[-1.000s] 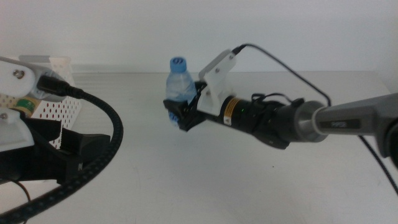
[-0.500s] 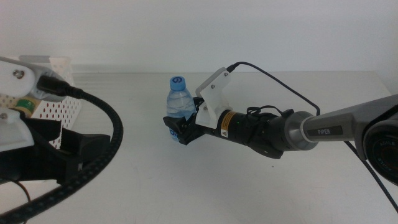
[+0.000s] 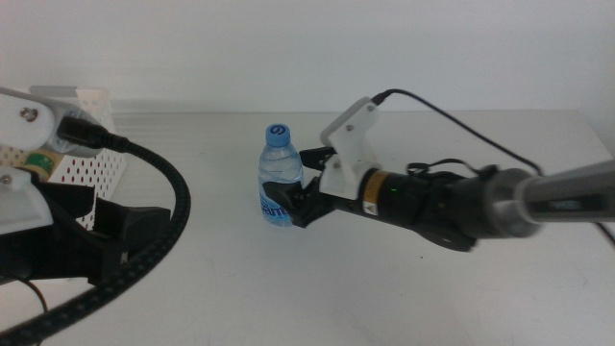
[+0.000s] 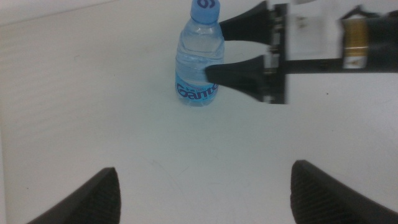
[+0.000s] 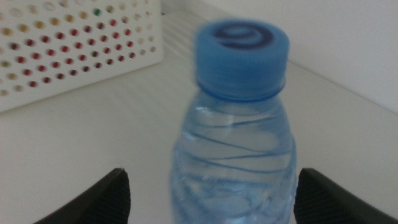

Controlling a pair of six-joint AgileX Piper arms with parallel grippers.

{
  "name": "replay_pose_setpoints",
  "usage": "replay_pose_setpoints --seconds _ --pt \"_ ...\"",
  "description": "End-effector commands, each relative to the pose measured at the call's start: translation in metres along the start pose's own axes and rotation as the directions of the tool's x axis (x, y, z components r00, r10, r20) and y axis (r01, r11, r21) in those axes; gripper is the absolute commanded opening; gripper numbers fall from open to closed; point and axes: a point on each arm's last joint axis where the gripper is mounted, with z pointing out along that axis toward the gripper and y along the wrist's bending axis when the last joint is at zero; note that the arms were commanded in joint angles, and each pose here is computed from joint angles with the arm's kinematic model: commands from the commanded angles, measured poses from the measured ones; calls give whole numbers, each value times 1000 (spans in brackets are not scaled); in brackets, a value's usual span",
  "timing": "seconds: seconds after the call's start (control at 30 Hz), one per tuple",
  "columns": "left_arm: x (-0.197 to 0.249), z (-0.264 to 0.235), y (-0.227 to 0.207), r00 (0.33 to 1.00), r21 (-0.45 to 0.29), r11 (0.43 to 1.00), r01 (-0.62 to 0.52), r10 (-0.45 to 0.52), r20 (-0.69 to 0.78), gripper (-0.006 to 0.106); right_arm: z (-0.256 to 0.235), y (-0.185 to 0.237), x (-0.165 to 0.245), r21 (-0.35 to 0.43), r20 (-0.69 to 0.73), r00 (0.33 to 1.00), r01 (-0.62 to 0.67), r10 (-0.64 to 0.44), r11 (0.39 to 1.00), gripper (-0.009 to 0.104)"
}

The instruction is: Use arms to grab the bottles and put them into the dustbin to the left of the table.

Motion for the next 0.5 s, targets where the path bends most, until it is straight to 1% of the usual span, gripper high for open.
replay_pose_setpoints --seconds 0.0,0.13,0.23,0.37,0.47 --pt "-14 -6 -2 994 11 1000 16 -17 105 90 -28 11 -47 -20 150 988 36 -32 999 78" --pt "-14 -6 -2 994 11 1000 16 -17 105 90 -65 24 -63 -16 173 984 31 -28 999 77" --pt "-14 -6 -2 994 11 1000 16 -17 105 90 -95 32 -78 7 177 984 2 -3 1000 76" --pt "-14 -6 -2 994 11 1000 16 -17 105 90 -130 40 -90 54 140 989 -58 50 997 76" --pt "-14 -6 -2 994 11 1000 16 -17 105 90 -153 47 -97 78 120 992 -58 48 995 76"
